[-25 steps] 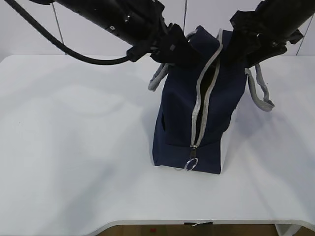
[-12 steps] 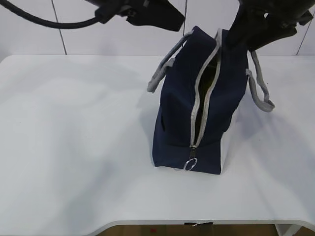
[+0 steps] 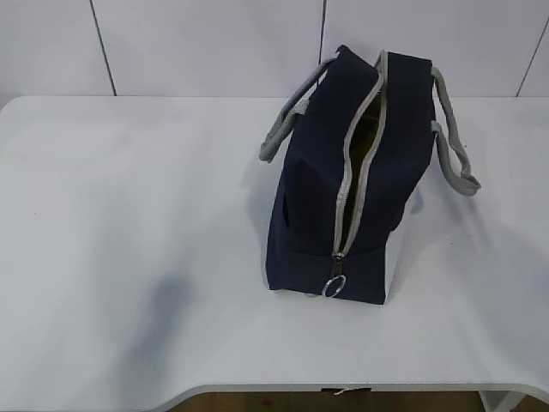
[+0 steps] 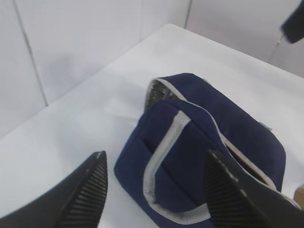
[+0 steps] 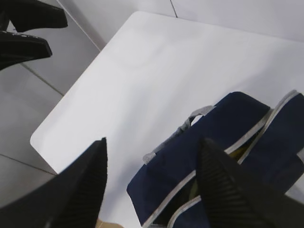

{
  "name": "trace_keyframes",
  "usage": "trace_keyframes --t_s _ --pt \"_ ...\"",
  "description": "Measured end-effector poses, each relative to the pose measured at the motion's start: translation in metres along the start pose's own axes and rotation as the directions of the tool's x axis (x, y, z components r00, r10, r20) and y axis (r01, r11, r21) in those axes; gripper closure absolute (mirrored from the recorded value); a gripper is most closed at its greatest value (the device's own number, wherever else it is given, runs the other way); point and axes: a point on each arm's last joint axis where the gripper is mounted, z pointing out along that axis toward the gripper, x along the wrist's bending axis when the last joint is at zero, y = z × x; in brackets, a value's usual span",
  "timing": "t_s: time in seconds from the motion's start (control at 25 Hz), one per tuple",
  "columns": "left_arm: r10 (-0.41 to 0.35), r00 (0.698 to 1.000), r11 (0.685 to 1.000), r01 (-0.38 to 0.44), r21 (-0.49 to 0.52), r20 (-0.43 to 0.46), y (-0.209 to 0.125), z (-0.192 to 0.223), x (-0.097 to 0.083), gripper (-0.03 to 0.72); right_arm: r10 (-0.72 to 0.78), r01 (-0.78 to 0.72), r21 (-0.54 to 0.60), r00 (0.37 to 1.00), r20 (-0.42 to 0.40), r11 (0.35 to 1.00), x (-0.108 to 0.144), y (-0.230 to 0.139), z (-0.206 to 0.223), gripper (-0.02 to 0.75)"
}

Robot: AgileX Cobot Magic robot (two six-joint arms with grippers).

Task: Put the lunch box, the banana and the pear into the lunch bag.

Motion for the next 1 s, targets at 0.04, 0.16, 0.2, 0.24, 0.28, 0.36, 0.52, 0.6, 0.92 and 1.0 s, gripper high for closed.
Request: trace_keyframes --t_s 0.04,0.16,0.2,0.24,0.28,0.36,0.52,0.6,0.92,1.0 --pt "-0.003 1.000 1.000 0.003 -0.009 -0.009 0.001 -0.005 0.002 0.206 -0.011 0.011 -0.020 1.000 -0.007 1.000 0.006 0.000 -0.007 0.266" --pt "-0.001 1.000 0.999 0.001 -0.036 -0.022 0.007 -0.016 0.000 0.206 -0.032 0.030 -0.065 0.999 -0.028 0.997 0.019 0.001 -0.022 0.265" --pt "-0.002 1.000 0.999 0.002 -0.042 -0.021 0.008 -0.019 -0.001 0.206 -0.036 0.033 -0.074 0.999 -0.033 0.997 0.022 0.001 -0.025 0.265" --pt "0.002 1.000 0.999 -0.003 -0.047 -0.019 0.010 -0.021 -0.003 0.206 -0.041 0.038 -0.085 0.999 -0.034 0.996 0.025 0.001 -0.028 0.265" --pt "0.007 1.000 0.999 -0.008 -0.053 -0.018 0.012 -0.024 -0.006 0.206 -0.044 0.040 -0.102 0.998 -0.036 0.994 0.027 0.001 -0.032 0.265" --pt "0.019 1.000 0.998 -0.020 -0.064 -0.018 0.015 -0.029 -0.011 0.206 -0.044 0.039 -0.138 0.999 -0.032 0.990 0.033 0.003 -0.038 0.265" --pt "0.043 0.999 0.995 -0.045 -0.086 -0.021 0.022 -0.041 -0.020 0.206 -0.050 0.047 -0.223 0.999 -0.008 0.974 0.043 0.005 -0.054 0.265" --pt "0.054 0.998 0.994 -0.056 -0.096 -0.024 0.025 -0.047 -0.025 0.206 -0.055 0.055 -0.263 0.998 0.006 0.963 0.047 0.006 -0.062 0.269" --pt "0.076 0.997 0.989 -0.079 -0.126 -0.033 0.033 -0.063 -0.037 0.206 -0.046 0.060 -0.354 0.998 0.048 0.933 0.060 0.000 -0.082 0.296" --pt "0.075 0.996 0.988 -0.080 -0.133 -0.037 0.034 -0.066 -0.039 0.206 -0.037 0.061 -0.376 0.997 0.070 0.924 0.061 -0.004 -0.086 0.297"
